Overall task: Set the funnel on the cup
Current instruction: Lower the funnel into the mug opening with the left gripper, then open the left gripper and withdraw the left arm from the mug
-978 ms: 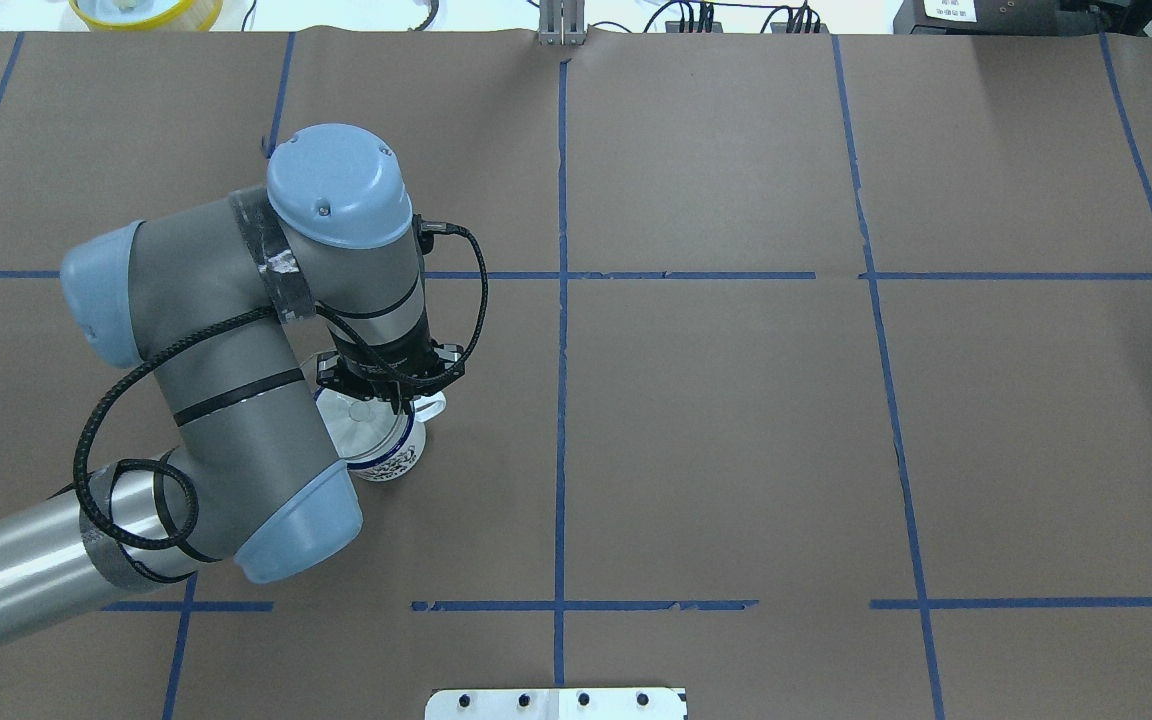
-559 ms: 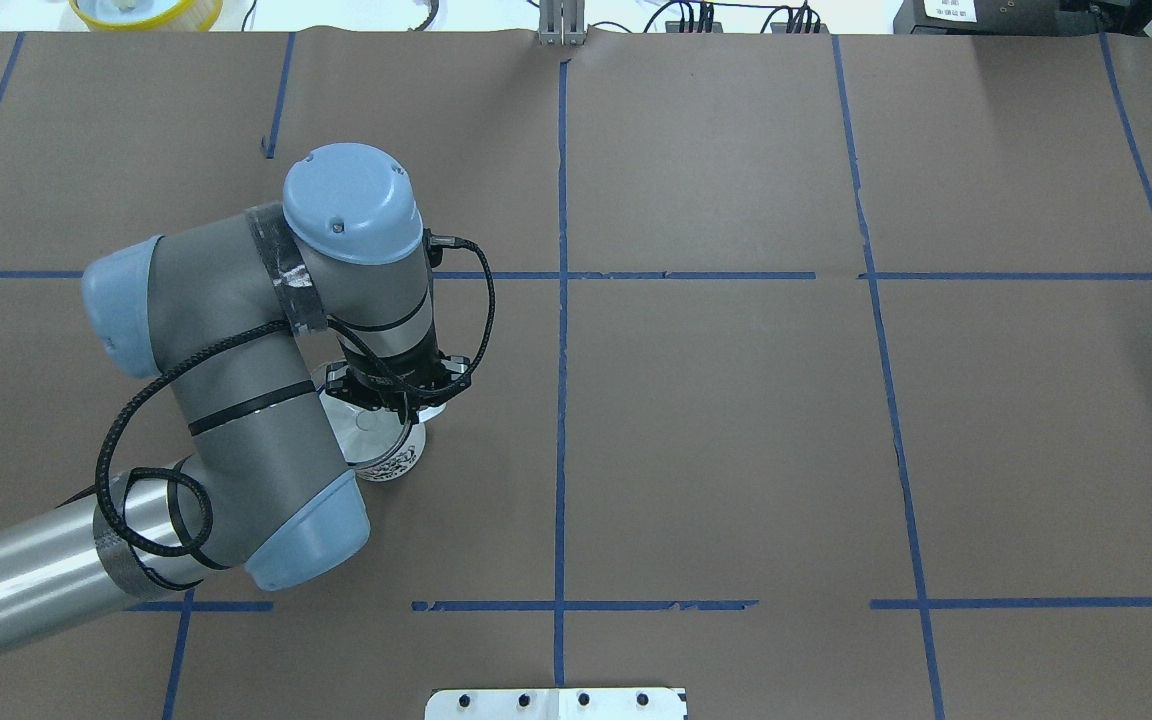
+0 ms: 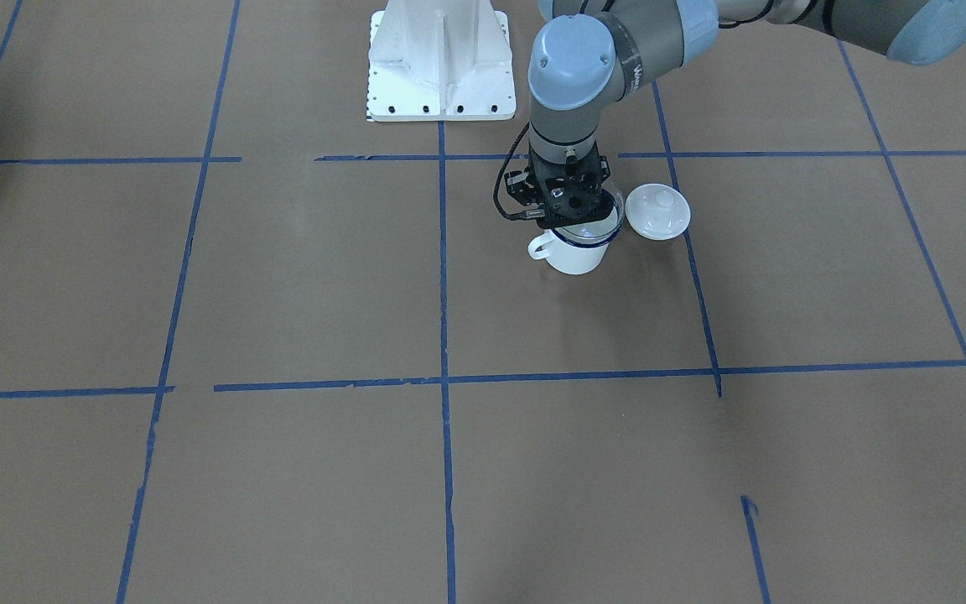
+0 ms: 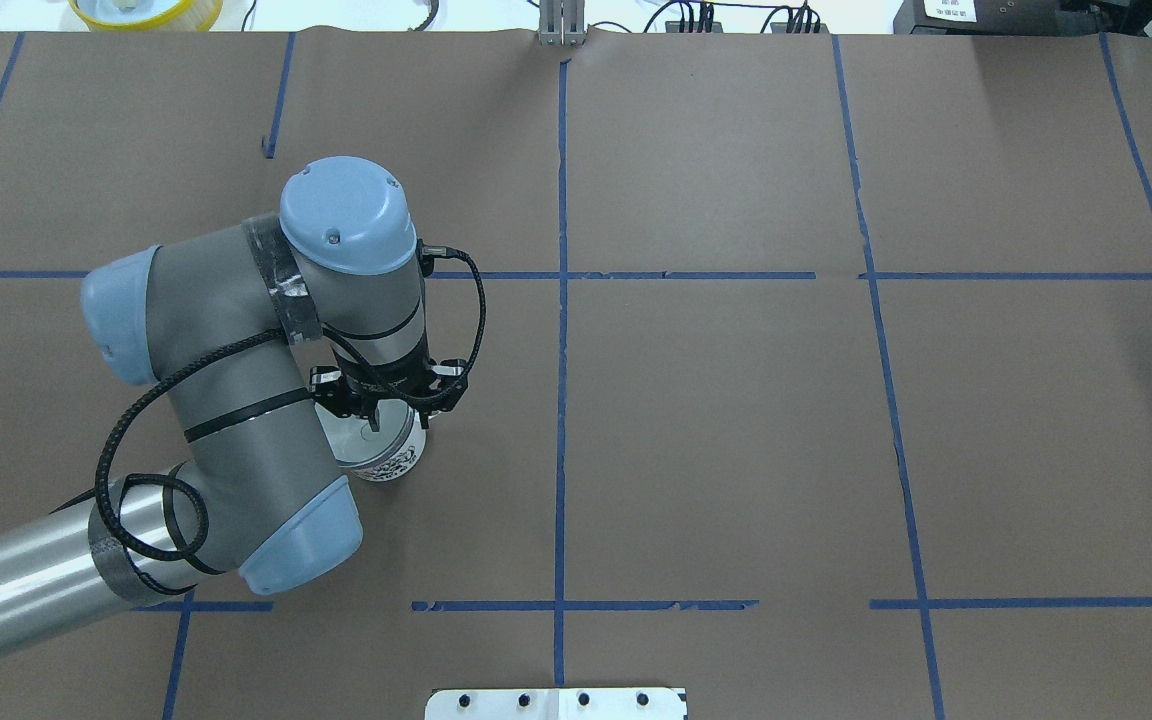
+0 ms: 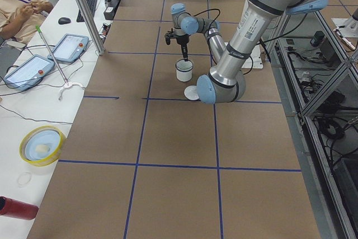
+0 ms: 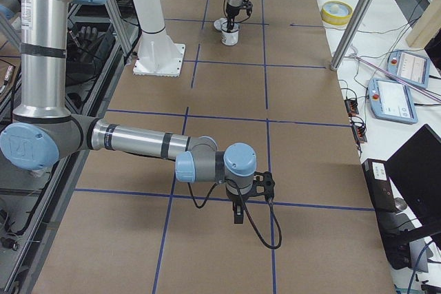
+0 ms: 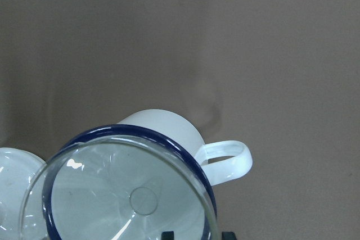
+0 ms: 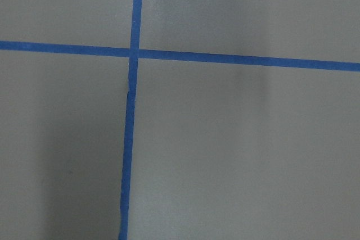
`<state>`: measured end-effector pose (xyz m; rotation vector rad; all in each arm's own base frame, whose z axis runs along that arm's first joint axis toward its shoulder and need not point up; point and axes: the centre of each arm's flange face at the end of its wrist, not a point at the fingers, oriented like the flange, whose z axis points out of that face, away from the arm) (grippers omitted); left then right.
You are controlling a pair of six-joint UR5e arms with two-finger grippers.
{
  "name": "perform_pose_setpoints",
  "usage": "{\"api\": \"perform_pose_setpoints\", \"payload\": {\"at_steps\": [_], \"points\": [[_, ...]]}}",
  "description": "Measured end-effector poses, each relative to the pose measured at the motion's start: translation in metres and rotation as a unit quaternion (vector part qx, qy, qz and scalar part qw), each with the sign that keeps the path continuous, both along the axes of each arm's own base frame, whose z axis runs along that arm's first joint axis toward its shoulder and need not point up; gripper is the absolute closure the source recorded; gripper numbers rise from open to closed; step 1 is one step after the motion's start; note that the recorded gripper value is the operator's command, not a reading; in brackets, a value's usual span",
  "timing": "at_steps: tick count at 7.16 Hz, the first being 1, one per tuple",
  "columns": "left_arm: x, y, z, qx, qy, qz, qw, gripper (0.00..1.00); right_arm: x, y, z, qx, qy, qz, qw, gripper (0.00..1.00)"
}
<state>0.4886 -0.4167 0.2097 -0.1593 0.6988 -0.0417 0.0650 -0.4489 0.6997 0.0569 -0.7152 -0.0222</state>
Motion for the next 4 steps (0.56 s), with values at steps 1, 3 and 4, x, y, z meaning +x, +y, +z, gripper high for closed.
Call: {"api": "perform_pose_setpoints", "payload": {"at_steps": [1, 3, 4], "points": [[-0.011, 0.0, -0.008, 0.008, 0.011, -0.004, 0.9999, 0.0, 0.0, 0.0, 0.0, 0.0, 0.0, 0.0, 1.0, 0.0], [-0.082, -0.019, -0.022, 0.072, 0.057, -0.014, 0.9957, 0.0, 0.0, 0.0, 0.0, 0.0, 0.0, 0.0, 1.0, 0.0], [-0.133, -0.034, -0.003, 0.125, 0.079, -0.013, 0.989, 0.0, 0.0, 0.0, 0.0, 0.0, 0.0, 0.0, 1.0, 0.0]]}}
